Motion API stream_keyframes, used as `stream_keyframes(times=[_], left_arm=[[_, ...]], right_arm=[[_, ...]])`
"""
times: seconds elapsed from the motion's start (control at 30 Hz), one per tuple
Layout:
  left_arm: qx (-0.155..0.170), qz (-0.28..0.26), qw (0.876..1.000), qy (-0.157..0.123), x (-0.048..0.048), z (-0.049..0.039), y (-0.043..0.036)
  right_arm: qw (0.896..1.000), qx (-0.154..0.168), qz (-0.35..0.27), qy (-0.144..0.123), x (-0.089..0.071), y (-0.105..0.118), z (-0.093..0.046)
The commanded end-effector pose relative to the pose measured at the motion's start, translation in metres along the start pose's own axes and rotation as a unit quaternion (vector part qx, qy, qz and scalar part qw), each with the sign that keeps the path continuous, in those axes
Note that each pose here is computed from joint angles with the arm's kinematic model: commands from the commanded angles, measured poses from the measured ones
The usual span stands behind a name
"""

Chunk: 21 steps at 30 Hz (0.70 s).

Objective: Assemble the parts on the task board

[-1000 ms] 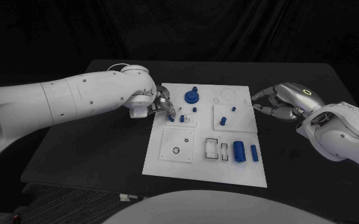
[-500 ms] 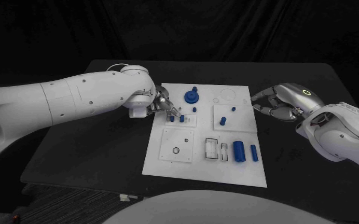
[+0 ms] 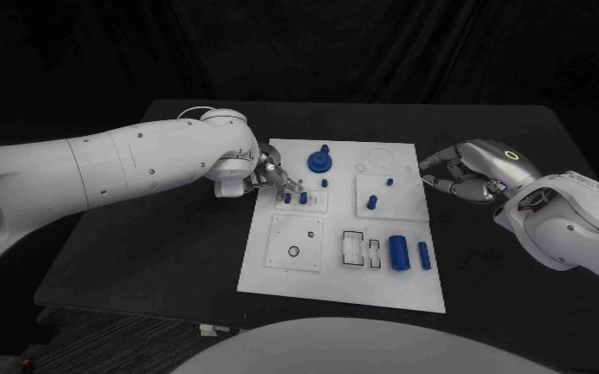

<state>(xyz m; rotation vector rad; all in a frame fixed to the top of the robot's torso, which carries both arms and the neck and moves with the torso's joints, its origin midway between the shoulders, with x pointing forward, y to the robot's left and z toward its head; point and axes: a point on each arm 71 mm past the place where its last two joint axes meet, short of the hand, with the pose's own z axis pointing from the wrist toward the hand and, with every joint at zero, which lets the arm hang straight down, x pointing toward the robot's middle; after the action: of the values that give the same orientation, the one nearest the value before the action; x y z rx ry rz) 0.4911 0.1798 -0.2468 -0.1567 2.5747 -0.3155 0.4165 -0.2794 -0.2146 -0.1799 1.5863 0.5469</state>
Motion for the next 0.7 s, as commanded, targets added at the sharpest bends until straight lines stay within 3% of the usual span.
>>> stream_keyframes(times=[0.03, 0.27, 0.47, 0.6, 0.67, 0.7], left_arm=[[-0.006, 0.0, 1.0, 0.007, 0.0056, 0.0029, 0.0051], [0.051, -0.047, 0.996, -0.064, -0.0029, -0.0031, 0.0063], [0.14, -0.076, 0.976, -0.147, -0.019, -0.0195, 0.0027], [0.249, -0.067, 0.945, -0.199, -0.0358, -0.0372, -0.0114], [0.305, -0.041, 0.923, -0.23, -0.0446, -0.0464, -0.0211], [0.336, -0.002, 0.907, -0.253, -0.0482, -0.052, -0.0272]], right_arm=[[1.0, 0.004, 0.0, 0.002, 0.001, -0.001, -0.001], [1.0, 0.005, 0.0, 0.0, 0.0, -0.002, -0.002], [1.0, 0.008, 0.0, -0.007, -0.002, -0.004, -0.005], [1.0, 0.008, 0.0, -0.027, -0.007, -0.007, -0.01], [0.999, 0.007, 0.0, -0.037, -0.009, -0.009, -0.012], [0.999, 0.006, 0.0, -0.043, -0.011, -0.009, -0.013]])
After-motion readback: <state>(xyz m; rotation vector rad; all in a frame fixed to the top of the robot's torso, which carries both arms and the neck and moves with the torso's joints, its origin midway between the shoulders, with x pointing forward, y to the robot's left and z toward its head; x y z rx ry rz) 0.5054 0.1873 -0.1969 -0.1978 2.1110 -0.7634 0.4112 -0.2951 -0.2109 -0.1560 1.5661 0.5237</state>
